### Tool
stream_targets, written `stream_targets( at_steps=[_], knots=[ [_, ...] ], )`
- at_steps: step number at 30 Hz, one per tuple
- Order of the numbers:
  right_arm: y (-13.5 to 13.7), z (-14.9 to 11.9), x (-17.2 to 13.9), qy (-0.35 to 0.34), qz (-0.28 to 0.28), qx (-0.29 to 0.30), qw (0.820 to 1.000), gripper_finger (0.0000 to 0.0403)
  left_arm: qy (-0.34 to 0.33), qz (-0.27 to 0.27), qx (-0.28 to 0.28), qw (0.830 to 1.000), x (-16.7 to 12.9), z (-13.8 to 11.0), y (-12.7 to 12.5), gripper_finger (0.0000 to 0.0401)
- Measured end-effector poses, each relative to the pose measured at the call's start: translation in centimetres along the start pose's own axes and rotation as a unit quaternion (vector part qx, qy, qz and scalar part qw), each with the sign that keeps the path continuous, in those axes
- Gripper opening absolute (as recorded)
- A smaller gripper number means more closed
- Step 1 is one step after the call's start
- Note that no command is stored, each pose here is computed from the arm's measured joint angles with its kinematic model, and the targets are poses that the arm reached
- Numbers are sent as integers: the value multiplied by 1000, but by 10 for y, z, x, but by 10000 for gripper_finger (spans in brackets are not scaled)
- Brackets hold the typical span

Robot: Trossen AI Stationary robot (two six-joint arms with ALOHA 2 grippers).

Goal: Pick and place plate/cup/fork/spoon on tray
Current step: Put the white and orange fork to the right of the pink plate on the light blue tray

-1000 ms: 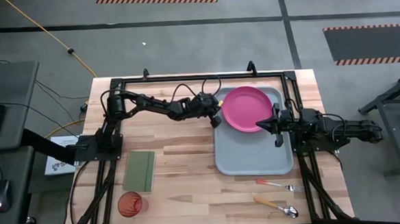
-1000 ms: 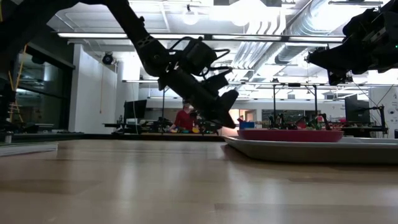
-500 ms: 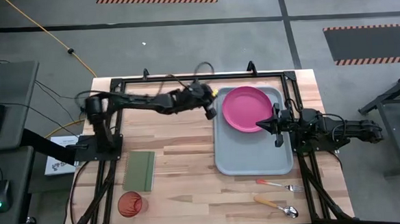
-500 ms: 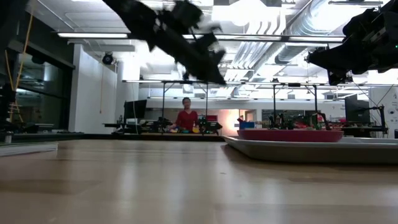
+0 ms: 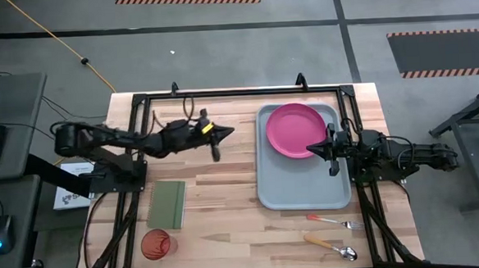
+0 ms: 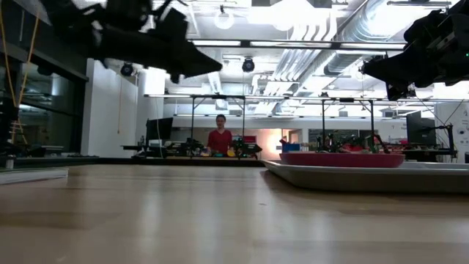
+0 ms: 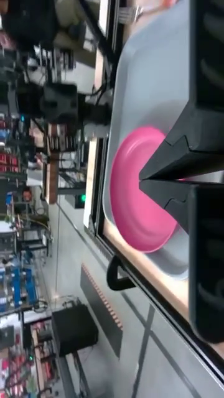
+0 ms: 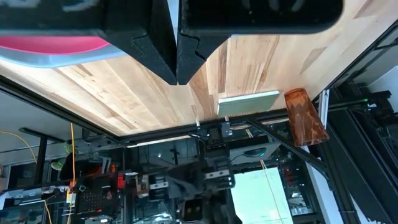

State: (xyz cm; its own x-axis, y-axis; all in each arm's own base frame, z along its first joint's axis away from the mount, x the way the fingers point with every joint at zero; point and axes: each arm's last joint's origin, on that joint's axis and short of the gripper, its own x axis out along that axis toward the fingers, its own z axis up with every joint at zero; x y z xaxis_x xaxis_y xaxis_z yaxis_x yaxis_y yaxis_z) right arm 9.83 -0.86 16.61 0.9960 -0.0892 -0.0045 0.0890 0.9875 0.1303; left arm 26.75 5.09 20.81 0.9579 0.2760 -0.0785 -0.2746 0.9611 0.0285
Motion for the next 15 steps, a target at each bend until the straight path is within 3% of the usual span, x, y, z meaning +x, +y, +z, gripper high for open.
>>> stream_targets(
  at_steps=[6,11,15],
  knots=[
    [0,0,0,0,0,0,1000,0,-15,-27,13,999,-23,1,-11,0],
    [0,0,0,0,0,0,1000,0,-10,-35,14,999,-25,-1,-15,0],
    [0,0,0,0,0,0,1000,0,-7,-47,-25,999,-25,-2,-16,0]
  ],
)
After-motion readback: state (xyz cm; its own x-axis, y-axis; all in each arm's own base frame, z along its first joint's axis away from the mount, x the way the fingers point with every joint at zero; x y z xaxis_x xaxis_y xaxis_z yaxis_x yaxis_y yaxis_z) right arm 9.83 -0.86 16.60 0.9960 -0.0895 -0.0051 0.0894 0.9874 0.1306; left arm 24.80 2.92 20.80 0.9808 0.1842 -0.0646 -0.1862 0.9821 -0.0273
